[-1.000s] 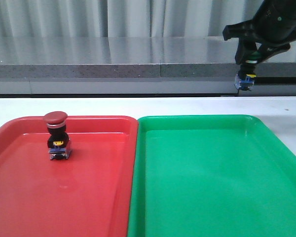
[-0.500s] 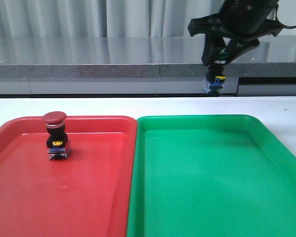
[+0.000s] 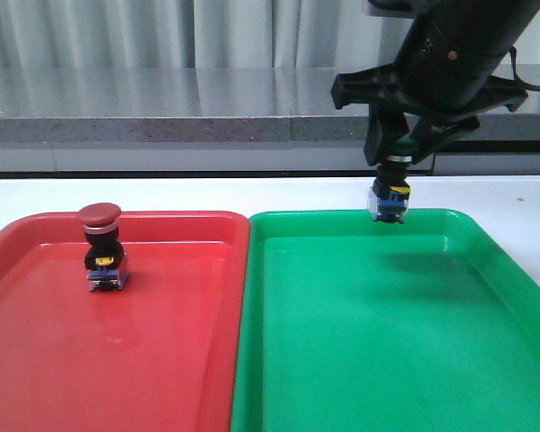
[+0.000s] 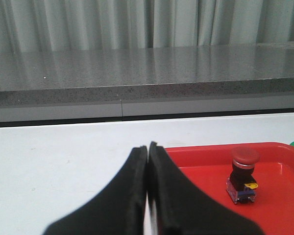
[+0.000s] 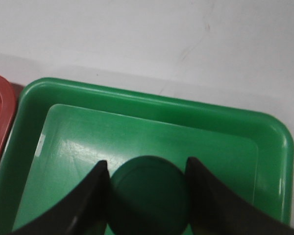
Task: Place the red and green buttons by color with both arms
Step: 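Carry the green button with the right gripper into the green tray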
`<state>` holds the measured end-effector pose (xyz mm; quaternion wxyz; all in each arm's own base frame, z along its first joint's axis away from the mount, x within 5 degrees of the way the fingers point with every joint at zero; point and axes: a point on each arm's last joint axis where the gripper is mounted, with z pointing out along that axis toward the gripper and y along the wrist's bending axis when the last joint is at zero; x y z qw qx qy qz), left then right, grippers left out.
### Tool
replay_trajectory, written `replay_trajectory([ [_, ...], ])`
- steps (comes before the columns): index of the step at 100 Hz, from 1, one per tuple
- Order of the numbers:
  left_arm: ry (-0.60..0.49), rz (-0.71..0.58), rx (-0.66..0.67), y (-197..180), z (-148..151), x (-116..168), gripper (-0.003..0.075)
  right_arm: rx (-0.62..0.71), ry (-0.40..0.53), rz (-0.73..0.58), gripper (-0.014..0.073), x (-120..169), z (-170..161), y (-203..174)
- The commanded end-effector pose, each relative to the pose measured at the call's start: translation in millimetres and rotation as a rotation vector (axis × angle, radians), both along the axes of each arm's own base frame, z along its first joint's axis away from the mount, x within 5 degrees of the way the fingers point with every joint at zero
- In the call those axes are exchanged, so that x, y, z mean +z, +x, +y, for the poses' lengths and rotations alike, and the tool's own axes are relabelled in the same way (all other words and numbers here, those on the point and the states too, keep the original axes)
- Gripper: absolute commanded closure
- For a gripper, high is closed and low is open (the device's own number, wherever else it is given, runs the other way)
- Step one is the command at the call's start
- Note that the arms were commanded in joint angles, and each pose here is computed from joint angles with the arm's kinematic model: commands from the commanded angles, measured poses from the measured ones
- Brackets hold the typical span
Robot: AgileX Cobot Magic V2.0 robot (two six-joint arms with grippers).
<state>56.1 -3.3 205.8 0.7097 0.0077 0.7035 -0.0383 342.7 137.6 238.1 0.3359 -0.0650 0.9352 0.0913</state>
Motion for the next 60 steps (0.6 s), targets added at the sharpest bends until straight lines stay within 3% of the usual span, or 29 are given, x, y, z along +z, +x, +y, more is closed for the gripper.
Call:
replay_trajectory([
  [1, -0.008, -0.089, -0.008, -2.0, -0.6, 0.7, 0.0739, 0.002, 0.078, -0.140, 0.0307, 22.3, 1.6, -8.1],
  [60, -0.008, -0.089, -0.008, -2.0, -0.6, 0.7, 0.0739, 0.003, 0.107, -0.153, 0.0307, -1.9, 3.3, -9.5],
])
